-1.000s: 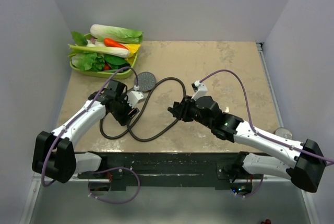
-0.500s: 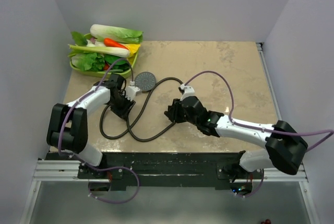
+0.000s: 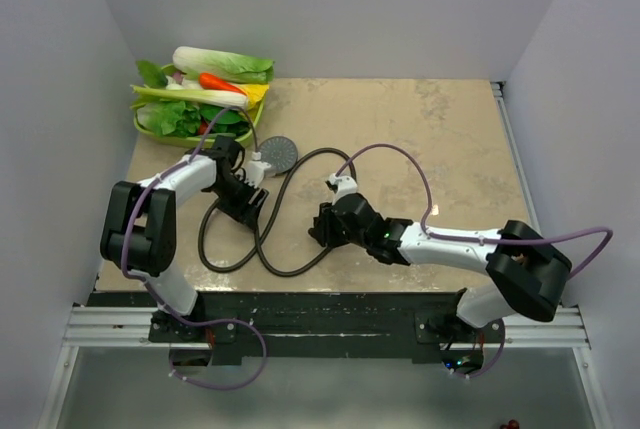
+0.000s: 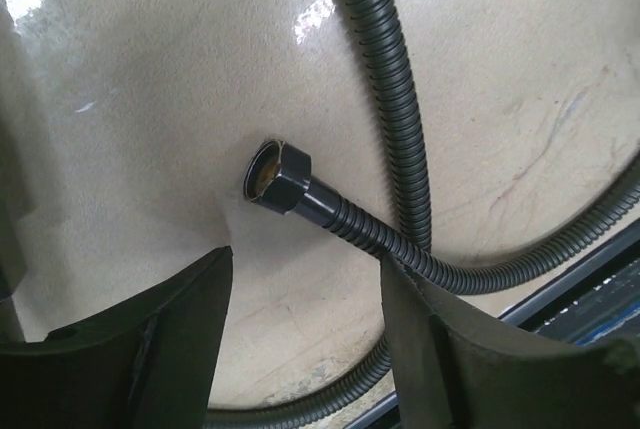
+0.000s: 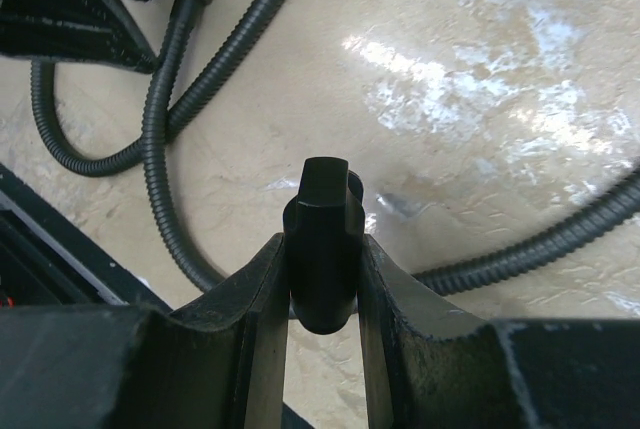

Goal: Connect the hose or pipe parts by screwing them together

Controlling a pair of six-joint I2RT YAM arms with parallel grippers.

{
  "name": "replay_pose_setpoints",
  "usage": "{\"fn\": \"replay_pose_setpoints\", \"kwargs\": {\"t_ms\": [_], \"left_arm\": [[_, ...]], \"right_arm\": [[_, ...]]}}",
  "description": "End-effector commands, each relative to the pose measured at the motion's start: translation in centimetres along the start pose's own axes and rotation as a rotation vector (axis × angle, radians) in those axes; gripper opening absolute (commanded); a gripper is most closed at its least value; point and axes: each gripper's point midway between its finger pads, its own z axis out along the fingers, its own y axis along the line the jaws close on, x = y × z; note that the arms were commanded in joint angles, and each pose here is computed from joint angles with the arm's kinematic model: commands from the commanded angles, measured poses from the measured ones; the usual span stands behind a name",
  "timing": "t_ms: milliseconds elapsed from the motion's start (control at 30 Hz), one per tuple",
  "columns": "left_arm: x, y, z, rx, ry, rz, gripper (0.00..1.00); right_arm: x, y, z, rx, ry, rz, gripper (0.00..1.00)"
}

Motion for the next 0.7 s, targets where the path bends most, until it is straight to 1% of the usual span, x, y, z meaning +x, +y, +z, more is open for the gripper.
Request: {"fn": "replay_pose_setpoints", "kwargs": {"t_ms": [0,33,133,200,333,467,633,667], "left_arm": [[-1.6,-1.2,-0.9,0.08,-0.048,-0.025,0.63],[-1.4,-1.5,-1.0,0.095,-0.035,-0.028,0.61],[-1.5,-1.8,-2.1,0.116,-0.044,-0.018,0.53],[-2.0,-2.1,-2.8,0.127,-0.06,-0.007,0.49],[-1.6,-2.2,-2.7,0.133,-0.043,-0.04,0.5],[-0.8,-2.0,-1.5,0.13,-0.008,-0.097,0.5],[-0.2,-2.0,-0.2,0.131,0.025,-0.145,0.46],[-0.2,-1.9,0.1,0.132,0.032,-0.151,0.44]], "right_arm": [[-0.2,1.5,0.1,-0.037,-0.035,-0.016,0.0],[0.1,1.4,0.2,-0.038,-0.029,-0.014,0.0],[0.9,1.5,0.4,-0.04,-0.015,-0.008,0.0],[1.1,1.6,0.5,-0.045,-0.017,-0.001,0.0],[0.9,2.1,0.5,-0.056,-0.023,0.002,0.0],[0.4,2.6,0.2,-0.068,-0.039,0.004,0.0],[0.6,2.8,0.1,-0.076,-0.043,0.014,0.0],[0.7,3.0,0.0,-0.081,-0.043,0.016,0.0]]}}
